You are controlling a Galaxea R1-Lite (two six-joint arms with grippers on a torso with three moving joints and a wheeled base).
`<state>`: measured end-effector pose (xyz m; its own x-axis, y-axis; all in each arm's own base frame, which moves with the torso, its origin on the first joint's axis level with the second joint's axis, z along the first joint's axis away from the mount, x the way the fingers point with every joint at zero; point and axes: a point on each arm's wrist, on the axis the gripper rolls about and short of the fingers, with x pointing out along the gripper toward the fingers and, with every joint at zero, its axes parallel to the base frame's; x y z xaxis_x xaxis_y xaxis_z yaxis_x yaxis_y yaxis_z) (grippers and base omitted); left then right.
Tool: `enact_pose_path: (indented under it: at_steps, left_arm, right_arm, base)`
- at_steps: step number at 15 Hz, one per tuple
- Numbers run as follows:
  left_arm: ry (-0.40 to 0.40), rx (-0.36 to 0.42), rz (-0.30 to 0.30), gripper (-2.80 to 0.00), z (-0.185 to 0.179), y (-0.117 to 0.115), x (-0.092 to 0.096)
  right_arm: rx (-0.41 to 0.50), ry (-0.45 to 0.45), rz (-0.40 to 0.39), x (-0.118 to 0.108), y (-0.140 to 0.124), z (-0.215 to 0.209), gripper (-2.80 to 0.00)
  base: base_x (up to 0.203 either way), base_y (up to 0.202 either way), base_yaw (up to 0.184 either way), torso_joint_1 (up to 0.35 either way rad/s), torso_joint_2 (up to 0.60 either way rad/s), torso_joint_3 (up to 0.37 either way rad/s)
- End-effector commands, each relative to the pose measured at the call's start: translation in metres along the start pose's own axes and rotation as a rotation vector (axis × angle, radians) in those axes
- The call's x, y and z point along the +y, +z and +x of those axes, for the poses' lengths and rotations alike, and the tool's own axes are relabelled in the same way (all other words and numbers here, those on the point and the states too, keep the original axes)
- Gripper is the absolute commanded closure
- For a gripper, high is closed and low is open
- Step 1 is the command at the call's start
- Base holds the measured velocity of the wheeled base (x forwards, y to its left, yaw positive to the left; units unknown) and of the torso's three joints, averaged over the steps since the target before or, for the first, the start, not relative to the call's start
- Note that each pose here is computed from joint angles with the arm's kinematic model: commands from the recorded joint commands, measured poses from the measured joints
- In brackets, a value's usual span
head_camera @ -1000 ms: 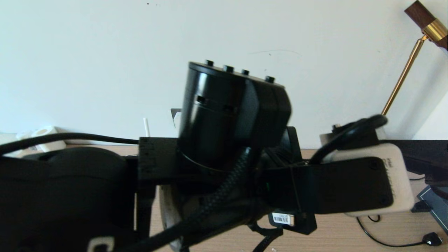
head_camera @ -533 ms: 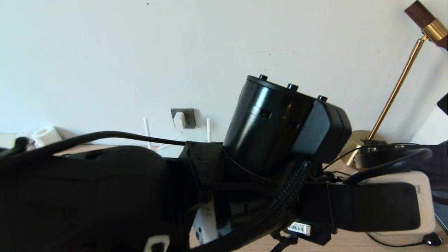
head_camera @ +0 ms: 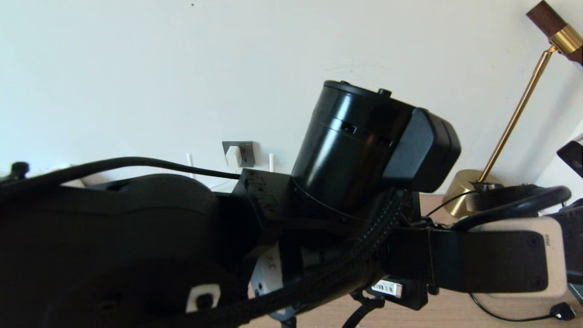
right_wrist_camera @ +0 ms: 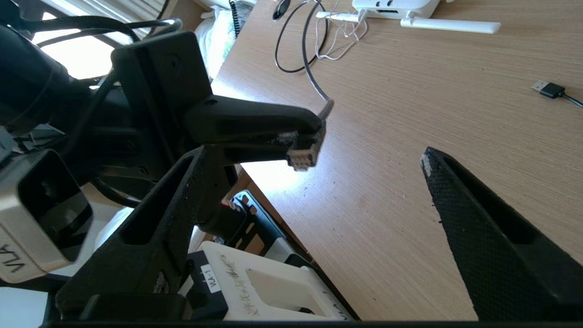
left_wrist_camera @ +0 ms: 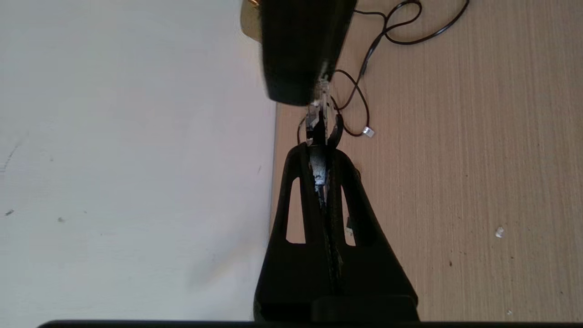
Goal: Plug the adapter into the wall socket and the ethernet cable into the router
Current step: Hand it to the other hand
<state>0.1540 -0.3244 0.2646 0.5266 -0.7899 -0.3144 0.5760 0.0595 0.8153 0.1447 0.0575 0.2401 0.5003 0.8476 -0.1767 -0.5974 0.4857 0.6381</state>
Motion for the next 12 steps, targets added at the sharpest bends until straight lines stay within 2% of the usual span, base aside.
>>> enact_pose_path:
  at_steps: [1,12]
  left_arm:
    - [0.004,-0.001,0.005,0.0,0.002,0.001,0.001]
    - [0.011,-0.013,0.008,0.0,0.0,0.003,0.001]
  right_arm:
    - [0.002,0.004,0.003,0.0,0.0,0.0,-2.8]
    - [0.025,0.028,0.002,-0.004,0.002,0.016,-2.8]
  base:
    - [0.0,0.0,0.0,0.0,0.0,0.0]
    - [0.0,0.0,0.0,0.0,0.0,0.0]
